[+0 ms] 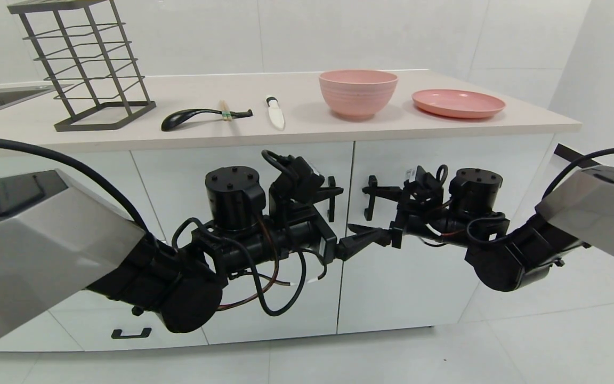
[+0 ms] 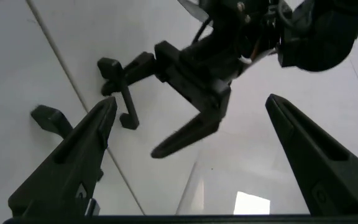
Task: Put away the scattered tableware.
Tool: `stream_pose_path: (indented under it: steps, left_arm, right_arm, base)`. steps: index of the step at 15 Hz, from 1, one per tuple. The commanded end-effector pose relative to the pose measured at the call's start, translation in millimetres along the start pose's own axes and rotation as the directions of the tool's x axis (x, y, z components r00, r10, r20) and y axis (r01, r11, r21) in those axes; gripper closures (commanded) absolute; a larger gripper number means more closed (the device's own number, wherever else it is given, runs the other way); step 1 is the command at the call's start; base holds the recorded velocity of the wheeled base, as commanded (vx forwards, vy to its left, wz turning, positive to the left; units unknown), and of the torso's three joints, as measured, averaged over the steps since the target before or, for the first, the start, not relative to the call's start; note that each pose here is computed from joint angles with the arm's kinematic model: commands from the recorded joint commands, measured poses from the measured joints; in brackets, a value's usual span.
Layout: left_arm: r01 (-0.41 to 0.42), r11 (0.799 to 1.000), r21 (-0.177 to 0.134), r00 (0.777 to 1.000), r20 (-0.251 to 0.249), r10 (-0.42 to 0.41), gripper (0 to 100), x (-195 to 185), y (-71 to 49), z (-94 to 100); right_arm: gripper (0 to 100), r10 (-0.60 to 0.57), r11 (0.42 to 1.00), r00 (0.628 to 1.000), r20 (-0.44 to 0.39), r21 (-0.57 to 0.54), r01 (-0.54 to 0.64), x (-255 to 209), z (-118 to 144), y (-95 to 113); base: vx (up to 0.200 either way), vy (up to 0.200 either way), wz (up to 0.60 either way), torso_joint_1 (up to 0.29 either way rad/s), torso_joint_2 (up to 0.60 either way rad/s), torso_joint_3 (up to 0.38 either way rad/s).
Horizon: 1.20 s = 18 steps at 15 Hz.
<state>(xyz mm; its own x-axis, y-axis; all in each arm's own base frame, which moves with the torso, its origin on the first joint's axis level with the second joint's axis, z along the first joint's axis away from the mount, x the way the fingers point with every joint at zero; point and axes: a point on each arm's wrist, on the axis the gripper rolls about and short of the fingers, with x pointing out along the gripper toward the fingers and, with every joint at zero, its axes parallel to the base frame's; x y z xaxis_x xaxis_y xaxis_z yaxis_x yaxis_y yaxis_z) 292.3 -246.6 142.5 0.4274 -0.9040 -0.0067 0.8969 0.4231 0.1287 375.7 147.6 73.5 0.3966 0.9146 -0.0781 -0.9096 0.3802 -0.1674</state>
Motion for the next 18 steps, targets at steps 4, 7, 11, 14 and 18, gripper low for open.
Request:
stream_pose_path:
  steps: [4, 7, 11, 14, 18]
  left_arm:
    - [-0.009, 1.0, 0.013, 0.999, 0.031, 0.009, 0, 9.3, 7.2, 4.8]
    - [0.006, 1.0, 0.023, 0.999, 0.052, -0.007, 0, 17.9, 6.1, 6.4]
    - [0.058, 0.997, 0.046, 0.993, 0.102, -0.062, 0, 46.1, 3.3, 8.6]
    - [0.13, 0.99, 0.056, 0.983, 0.121, -0.136, 0, 63.1, -10.5, 3.4]
    - [0.152, 0.987, 0.053, 0.981, 0.117, -0.157, 0, 67.8, -20.4, 1.5]
  right_arm:
    - [0, 0.09, 0.996, 0.996, 0.023, -0.001, -0.09, -23.7, 7.1, 23.9]
    - [0, 0.106, 0.994, 0.994, 0.023, 0.004, -0.106, -55.0, 23.4, 55.3]
    - [0, 0.103, 0.994, 0.995, 0.009, 0.029, -0.103, -78.2, 21.0, 66.5]
    - [0, 0.097, 0.995, 0.995, 0.008, 0.029, -0.097, -79.5, 20.2, 65.4]
    - [0, 0.051, 0.998, 0.999, -0.009, 0.046, -0.051, -89.7, 11.6, 55.9]
  base:
    - [0.0, 0.0, 0.0, 0.0, 0.0, 0.0]
    - [0.0, 0.0, 0.0, 0.0, 0.0, 0.0]
    - [0.0, 0.0, 0.0, 0.0, 0.0, 0.0]
    - [0.0, 0.0, 0.0, 0.0, 0.0, 0.0]
    - [0.0, 0.0, 0.0, 0.0, 0.0, 0.0]
